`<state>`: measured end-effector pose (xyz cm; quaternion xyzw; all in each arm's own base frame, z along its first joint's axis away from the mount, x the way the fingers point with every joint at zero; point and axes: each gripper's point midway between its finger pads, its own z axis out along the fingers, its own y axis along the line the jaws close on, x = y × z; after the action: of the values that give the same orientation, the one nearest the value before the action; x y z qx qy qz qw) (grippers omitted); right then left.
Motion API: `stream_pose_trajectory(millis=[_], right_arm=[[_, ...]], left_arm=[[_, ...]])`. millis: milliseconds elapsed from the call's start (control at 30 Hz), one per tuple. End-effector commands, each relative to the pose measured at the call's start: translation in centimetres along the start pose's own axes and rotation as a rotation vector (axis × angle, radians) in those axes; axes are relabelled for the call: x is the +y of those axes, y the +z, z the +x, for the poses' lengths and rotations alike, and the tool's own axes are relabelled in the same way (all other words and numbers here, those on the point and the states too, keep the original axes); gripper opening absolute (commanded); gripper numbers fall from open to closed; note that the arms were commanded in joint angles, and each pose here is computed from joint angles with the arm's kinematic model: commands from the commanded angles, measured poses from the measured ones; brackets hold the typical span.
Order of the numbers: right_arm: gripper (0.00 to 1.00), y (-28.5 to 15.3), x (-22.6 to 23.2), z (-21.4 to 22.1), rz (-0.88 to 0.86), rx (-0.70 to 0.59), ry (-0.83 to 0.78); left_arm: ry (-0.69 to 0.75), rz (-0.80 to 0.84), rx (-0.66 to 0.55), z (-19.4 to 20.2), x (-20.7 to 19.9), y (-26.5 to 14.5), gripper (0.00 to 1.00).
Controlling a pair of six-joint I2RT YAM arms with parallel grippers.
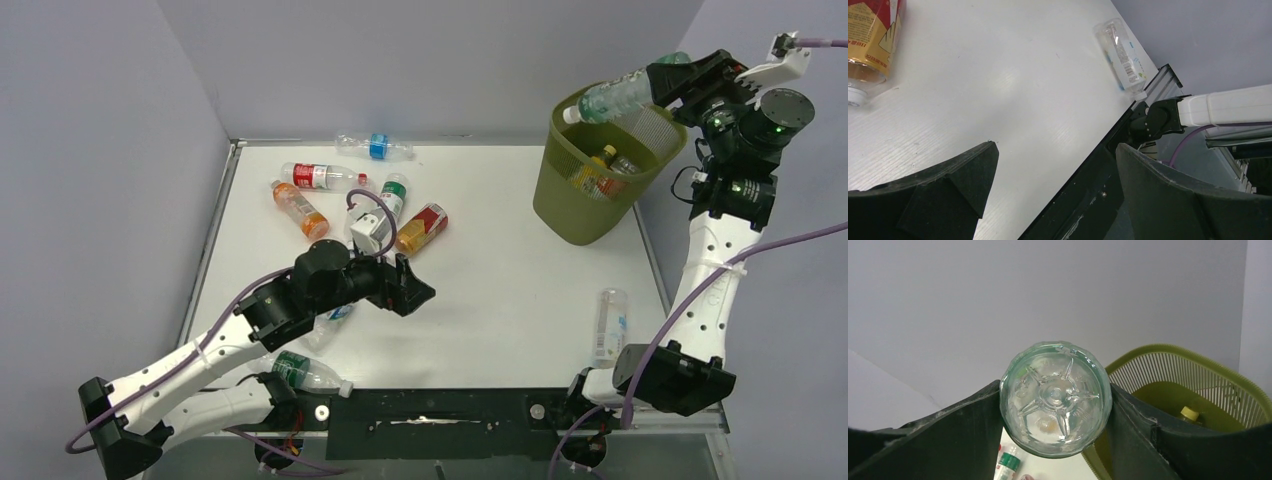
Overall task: Put the plastic bottles in the bin
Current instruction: Place the plastic bottle in the trash bin.
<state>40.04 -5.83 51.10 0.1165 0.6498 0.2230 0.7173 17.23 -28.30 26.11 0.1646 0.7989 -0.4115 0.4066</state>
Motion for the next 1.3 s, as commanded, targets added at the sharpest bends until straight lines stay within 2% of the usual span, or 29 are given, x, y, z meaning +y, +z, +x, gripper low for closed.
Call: stream_pose_trajectory(millis=[0,400,467,533,567,600,733,900,1267], right_arm=[[0.56,0.5,0.0,-3.5,0.002,-0.109,-0.075],[0.58,4.4,-5.9,-0.9,0.08,-0.04,-0.065],[0.67,5.1,-6.6,-0.3,0.079,-0.007,-0.07],[0.86,5.9,-7.9,1.2,0.096,0.054,-0.056],[0.92,6.0,-8.1,1.2,0.102,0.061,-0.066],[0.93,5.9,-8.2,1.4,0.116,0.074,-0.07],[0.99,5.1,-7.2,1.8,0.124,0.089,-0.118],[0.98,3.8,-5.6,2.9,0.141,0.134,-0.141],[0.99,-3.2,3.0,4.3,0.08,0.183,-0.197]], left_arm=[[0.023,0.018,-0.05,-1.4,-0.4,0.0,0.9],[0.002,0.061,-0.05,-1.7,-1.2,1.2,0.9],[0.003,0.057,-0.049,-1.7,-1.1,1.2,0.9],[0.004,0.053,-0.047,-1.7,-1.0,1.1,0.9],[0.004,0.051,-0.044,-1.7,-1.0,1.1,0.9],[0.003,0.05,-0.044,-1.7,-0.9,1.1,0.9],[0.0,0.053,-0.041,-1.7,-1.0,1.1,0.9],[-0.003,0.062,-0.032,-1.5,-1.1,1.2,0.9],[-0.001,0.083,-0.034,-1.6,-1.6,0.3,0.9]])
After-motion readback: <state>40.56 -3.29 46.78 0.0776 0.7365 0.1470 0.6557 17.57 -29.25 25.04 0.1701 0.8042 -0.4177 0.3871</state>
